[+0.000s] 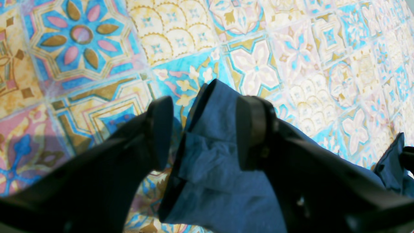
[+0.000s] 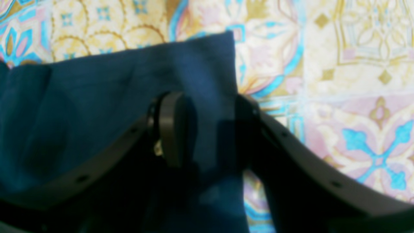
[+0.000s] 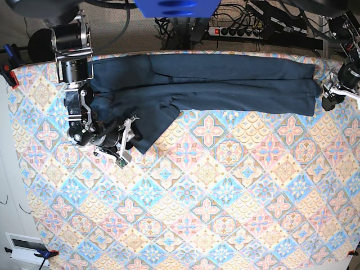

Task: Layout the t-shirt on the table in an organized manner, then fold the t-shirt properly
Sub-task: 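Grasp the loose hem flap with the right gripper and tuck it in, then grasp both ends of the folded strip and pull it straight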

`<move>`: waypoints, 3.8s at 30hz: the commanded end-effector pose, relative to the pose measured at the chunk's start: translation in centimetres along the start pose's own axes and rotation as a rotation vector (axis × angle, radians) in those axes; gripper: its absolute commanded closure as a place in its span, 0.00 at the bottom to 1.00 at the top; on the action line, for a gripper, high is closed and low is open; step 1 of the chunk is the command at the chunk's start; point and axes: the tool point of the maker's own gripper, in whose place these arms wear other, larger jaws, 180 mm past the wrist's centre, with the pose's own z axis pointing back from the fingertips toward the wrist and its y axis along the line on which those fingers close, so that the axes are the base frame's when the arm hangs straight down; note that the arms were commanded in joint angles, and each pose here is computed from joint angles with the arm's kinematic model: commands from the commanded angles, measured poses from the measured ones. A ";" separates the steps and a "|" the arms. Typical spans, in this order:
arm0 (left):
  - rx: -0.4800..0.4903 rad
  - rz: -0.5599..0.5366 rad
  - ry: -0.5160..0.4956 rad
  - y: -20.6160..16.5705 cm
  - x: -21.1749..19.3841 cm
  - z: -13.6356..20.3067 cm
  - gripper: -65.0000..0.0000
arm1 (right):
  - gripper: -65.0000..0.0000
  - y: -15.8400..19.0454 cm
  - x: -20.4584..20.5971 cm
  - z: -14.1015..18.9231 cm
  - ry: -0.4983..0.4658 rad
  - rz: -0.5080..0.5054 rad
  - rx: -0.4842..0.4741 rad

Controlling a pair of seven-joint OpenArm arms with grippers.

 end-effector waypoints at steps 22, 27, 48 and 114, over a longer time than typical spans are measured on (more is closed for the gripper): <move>-0.009 -0.025 -0.039 -0.3 1.6 0.4 0.53 | 0.62 -2.5 0.1 0.9 -0.022 -0.065 -0.050; -0.009 -0.025 -0.041 -0.3 1.6 0.4 0.53 | 0.62 1.6 -0.8 -1.2 0.061 0.063 0.038; -0.008 -0.028 -0.040 -0.3 1.7 0.4 0.53 | 0.99 3.1 -0.6 3.3 -0.060 0.094 -0.015; 0.001 -0.297 0.513 -0.7 -8.5 -3.5 0.59 | 0.70 3.6 -9.1 14.3 0.059 0.023 -0.188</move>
